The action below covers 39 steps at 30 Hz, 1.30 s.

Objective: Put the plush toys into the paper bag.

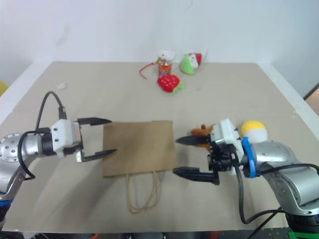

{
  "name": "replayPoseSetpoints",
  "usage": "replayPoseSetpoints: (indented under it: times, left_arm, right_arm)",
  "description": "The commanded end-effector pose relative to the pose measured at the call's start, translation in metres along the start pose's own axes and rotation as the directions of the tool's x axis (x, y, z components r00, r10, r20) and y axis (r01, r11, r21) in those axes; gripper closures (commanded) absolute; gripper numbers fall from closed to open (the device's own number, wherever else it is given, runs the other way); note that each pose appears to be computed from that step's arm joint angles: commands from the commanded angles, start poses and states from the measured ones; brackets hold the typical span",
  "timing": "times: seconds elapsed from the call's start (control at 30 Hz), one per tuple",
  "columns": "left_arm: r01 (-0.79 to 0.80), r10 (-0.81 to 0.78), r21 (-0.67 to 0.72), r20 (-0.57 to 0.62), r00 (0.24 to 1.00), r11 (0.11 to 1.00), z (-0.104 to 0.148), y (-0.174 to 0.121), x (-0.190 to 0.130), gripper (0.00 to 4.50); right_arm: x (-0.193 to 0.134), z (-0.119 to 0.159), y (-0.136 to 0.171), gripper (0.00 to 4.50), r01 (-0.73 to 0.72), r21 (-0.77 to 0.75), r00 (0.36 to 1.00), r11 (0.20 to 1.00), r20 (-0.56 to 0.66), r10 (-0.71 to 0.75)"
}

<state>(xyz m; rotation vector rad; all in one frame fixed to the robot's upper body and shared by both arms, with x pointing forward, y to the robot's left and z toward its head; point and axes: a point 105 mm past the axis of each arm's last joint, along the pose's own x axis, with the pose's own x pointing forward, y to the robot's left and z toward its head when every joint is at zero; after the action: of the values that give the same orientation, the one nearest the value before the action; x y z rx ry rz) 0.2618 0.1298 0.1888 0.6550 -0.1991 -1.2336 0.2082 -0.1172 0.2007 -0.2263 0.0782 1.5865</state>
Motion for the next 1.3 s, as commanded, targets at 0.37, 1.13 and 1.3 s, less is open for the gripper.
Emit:
replayPoseSetpoints:
  times: [0.37, 1.13, 1.3]
  left_arm:
    - [0.388, -0.418, 0.376, -0.001, 0.908, 0.841, 0.004, -0.068, 0.014, 0.08]
    - [0.363, -0.422, 0.358, 0.102, 0.901, 0.861, 0.003, -0.063, 0.044, 2.42]
    - [0.286, -0.325, 0.224, 0.165, 0.931, 0.932, 0.006, -0.044, 0.039, 4.06]
  right_arm:
    - [0.009, 0.002, 0.005, 0.00, -0.049, -0.021, 0.998, 0.999, -0.033, 0.049]
    - [0.008, -0.006, 0.005, 0.00, 0.027, -0.010, 0.998, 1.000, -0.050, -0.027]
    - [0.007, -0.009, 0.005, 0.00, 0.029, -0.009, 0.998, 1.000, -0.057, -0.029]
